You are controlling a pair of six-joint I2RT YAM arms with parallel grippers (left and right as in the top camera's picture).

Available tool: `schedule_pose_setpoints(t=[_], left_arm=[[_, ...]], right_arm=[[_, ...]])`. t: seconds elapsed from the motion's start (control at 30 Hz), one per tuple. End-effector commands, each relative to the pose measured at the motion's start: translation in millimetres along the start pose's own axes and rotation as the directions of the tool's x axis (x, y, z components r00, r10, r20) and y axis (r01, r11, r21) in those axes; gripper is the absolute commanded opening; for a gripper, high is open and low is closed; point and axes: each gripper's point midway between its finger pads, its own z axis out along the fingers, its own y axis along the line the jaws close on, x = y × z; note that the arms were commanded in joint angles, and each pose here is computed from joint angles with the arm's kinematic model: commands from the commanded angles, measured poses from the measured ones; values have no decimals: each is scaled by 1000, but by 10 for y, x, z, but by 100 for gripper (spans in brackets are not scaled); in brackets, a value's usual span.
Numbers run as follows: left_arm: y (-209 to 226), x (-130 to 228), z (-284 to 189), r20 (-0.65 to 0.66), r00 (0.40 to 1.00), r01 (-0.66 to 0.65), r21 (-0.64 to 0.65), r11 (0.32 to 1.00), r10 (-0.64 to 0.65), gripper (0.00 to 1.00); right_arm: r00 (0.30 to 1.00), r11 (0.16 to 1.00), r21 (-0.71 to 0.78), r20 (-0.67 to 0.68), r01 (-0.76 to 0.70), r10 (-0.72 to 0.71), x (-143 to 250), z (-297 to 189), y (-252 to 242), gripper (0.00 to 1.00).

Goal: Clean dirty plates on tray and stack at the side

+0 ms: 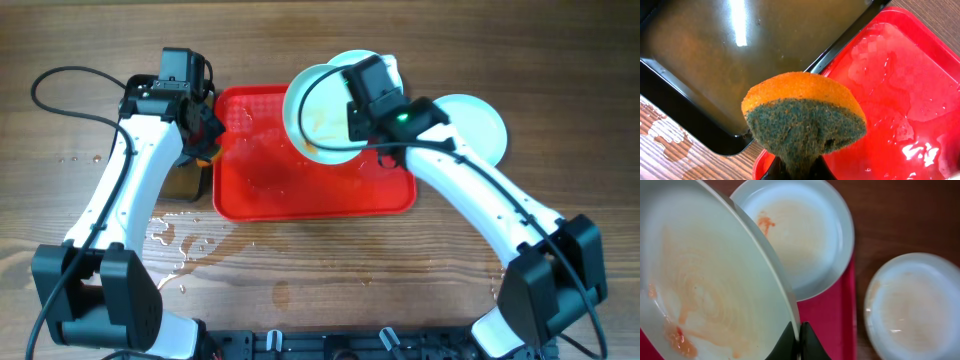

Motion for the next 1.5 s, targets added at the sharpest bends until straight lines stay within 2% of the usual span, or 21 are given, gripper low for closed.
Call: schedule_pose_setpoints(t=[0.0, 0.2, 0.57, 0.9, 1.0, 1.13, 1.47], left_arm=[[-35, 6, 66, -18, 1000, -9, 2, 1000, 9, 4], [-47, 45, 157, -44, 999, -13, -5, 1000, 13, 4], [-61, 79, 250, -67, 998, -16, -12, 1000, 15, 4], [-158, 121, 246, -95, 995, -11, 40, 999, 15, 4], [-264, 157, 238, -121, 993, -4, 97, 995, 15, 4], [-409, 212, 234, -148, 989, 1, 169, 986, 25, 4], [-926, 573, 424, -101, 990, -62, 325, 944, 100, 4]], right_arm=[[984, 962, 258, 125, 95, -130, -179, -233, -161, 4], [947, 893, 433, 222, 119, -233, -253, -569, -81, 4], [898, 856, 508, 325, 98, -295, -290, -908, 149, 4], [945, 956, 290, 298, 48, -137, -82, -616, 482, 4], [968, 982, 176, 224, 71, -111, 74, -414, 696, 4], [995, 1000, 14, 92, 23, -24, 291, -158, 893, 4], [998, 996, -75, -45, -49, 45, 373, 142, 800, 4]])
